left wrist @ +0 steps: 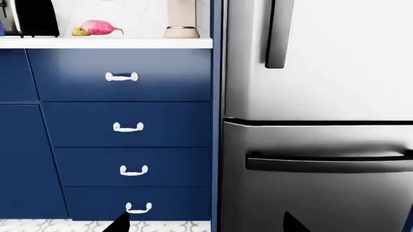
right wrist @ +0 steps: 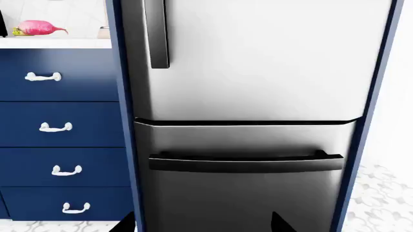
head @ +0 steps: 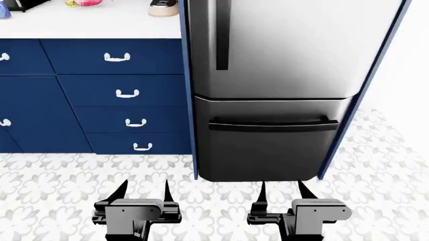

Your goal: Open the fridge door

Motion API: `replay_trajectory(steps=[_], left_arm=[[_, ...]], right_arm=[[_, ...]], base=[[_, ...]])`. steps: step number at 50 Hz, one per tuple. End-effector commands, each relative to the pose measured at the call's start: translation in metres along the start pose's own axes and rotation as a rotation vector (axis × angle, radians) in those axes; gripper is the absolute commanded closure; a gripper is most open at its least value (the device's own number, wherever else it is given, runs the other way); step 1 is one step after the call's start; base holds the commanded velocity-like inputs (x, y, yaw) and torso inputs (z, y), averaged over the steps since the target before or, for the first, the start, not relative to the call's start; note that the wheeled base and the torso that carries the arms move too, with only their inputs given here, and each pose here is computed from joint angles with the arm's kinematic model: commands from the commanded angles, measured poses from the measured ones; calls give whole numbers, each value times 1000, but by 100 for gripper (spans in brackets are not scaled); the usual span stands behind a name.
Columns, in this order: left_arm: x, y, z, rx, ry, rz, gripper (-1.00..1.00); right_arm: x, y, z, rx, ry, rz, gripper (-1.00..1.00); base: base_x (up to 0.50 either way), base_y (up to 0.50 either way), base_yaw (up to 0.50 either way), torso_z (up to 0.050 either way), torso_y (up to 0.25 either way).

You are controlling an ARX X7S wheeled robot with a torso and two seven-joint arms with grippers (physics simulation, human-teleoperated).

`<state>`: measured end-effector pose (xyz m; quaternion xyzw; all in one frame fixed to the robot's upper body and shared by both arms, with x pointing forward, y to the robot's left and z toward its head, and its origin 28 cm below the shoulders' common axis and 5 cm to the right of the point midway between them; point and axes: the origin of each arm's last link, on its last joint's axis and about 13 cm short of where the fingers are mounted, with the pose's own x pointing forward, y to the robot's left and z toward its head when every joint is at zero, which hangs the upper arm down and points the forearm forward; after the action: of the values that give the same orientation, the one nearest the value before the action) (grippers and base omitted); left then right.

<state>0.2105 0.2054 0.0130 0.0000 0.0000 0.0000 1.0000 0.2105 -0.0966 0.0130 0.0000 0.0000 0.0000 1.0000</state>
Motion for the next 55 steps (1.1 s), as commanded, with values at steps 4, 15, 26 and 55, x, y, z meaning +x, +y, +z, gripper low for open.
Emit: replay_trajectory(steps=[4,15,26,55], left_arm=[[-2,1,0,-1,0,2,-100],[-2,1,1,-14,-2,0,-100],[5,14,58,-22,-6,5,-100],[19,23,188,-19,-171,-94,-100]], right_arm=[[-1,0,1,17,-8,8,-100],[-4,1,1,-12,-15,9,-100],[4,-9,54,-127,-91,-20,-100],[1,-26,170,-119,-259,15,-100]], base=[[0,0,0,0,0],[0,0,0,0,0],[0,0,0,0,0],[0,0,0,0,0]])
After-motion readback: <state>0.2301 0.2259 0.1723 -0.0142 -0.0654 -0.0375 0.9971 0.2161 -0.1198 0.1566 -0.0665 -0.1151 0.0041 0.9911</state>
